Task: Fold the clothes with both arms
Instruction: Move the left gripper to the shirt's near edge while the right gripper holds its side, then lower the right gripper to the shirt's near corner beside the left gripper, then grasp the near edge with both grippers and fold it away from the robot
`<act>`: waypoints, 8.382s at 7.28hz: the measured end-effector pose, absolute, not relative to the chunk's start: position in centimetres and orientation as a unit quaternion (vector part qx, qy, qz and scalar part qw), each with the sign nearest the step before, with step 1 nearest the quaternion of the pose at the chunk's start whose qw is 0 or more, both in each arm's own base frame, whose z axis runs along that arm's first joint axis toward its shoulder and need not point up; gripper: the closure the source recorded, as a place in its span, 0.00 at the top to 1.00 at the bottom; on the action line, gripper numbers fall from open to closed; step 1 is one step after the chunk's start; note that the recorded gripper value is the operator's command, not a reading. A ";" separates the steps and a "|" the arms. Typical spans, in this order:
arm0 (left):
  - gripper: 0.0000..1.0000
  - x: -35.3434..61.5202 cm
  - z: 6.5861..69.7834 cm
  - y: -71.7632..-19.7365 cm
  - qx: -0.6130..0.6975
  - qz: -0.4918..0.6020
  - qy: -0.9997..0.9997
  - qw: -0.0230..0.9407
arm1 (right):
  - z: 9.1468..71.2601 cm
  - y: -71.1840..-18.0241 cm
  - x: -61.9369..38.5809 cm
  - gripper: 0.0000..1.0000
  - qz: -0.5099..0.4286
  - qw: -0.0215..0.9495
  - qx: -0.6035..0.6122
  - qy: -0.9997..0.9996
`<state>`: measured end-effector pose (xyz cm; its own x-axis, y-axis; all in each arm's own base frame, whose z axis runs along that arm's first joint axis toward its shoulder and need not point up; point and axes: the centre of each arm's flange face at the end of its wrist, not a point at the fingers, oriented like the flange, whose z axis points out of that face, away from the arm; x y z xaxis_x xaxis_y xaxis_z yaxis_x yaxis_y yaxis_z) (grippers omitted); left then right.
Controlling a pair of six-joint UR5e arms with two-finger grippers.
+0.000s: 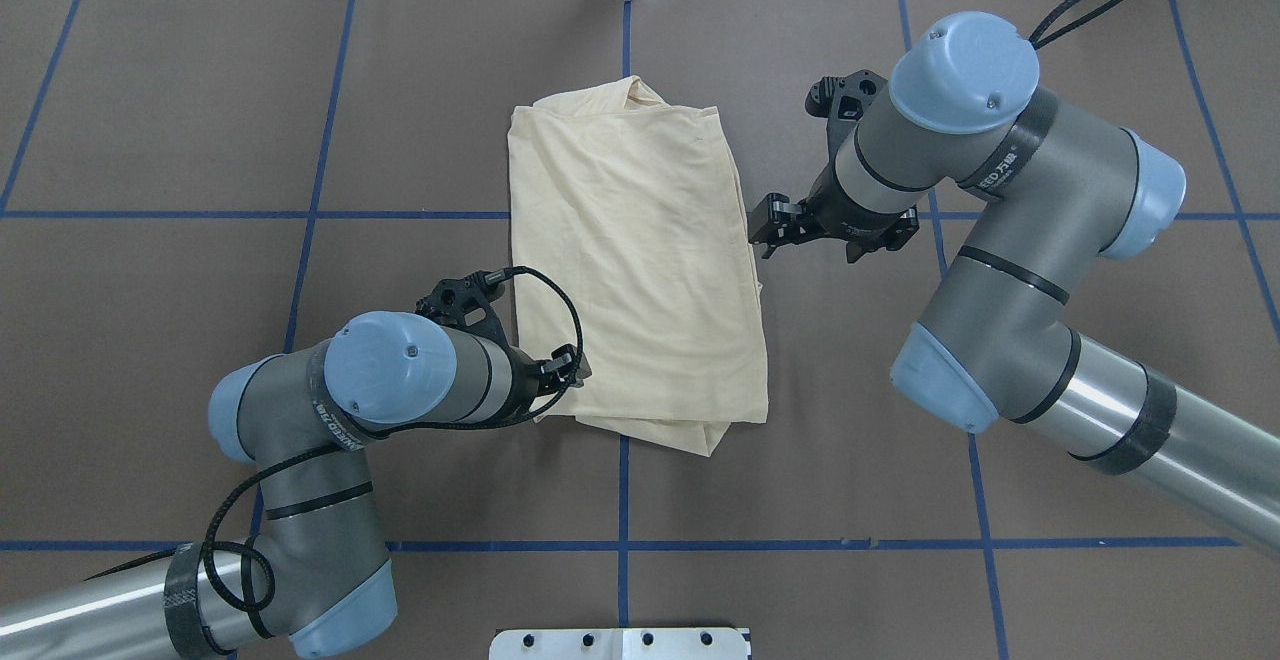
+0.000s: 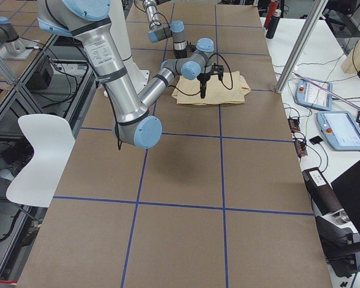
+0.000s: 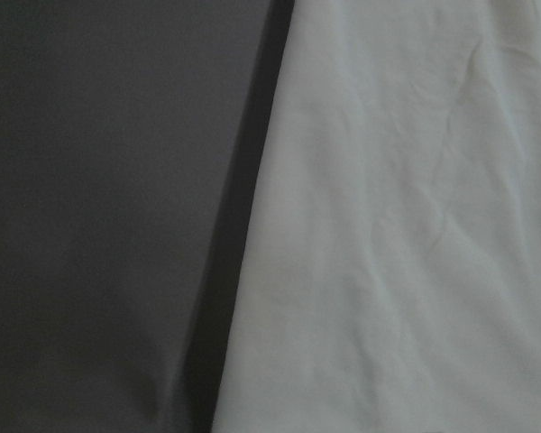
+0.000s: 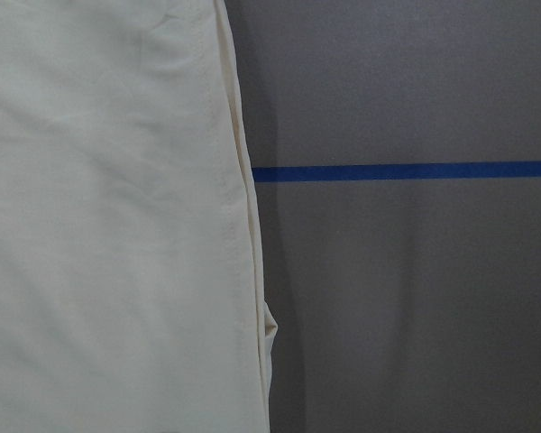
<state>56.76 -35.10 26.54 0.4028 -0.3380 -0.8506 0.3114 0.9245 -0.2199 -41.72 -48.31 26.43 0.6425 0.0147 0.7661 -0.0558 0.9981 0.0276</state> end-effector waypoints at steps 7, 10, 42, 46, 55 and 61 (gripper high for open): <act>0.39 56.9 26.7 -34.9 -0.015 -0.194 0.508 0.839 | 26.5 -48.3 -41.7 1.00 0.020 0.906 0.024 -0.422; 0.00 57.0 26.9 -34.8 -0.018 -0.195 0.500 0.844 | 26.6 -48.3 -41.8 1.00 0.020 0.907 0.023 -0.421; 0.00 55.3 24.8 -34.1 -0.022 -0.193 0.496 0.847 | 30.6 -35.7 -55.6 0.00 0.202 0.910 -0.095 -0.349; 0.00 55.4 24.9 -34.1 -0.022 -0.193 0.495 0.847 | 30.1 -36.2 -55.4 0.00 0.203 0.909 -0.093 -0.353; 0.00 54.3 19.4 -26.3 -0.063 -0.131 0.520 0.842 | 28.5 -29.8 -51.7 0.00 0.155 0.902 -0.125 -0.384; 0.00 50.3 19.3 -25.7 -0.070 -0.126 0.514 0.846 | 24.6 -31.9 -48.1 0.00 0.161 0.882 -0.109 -0.429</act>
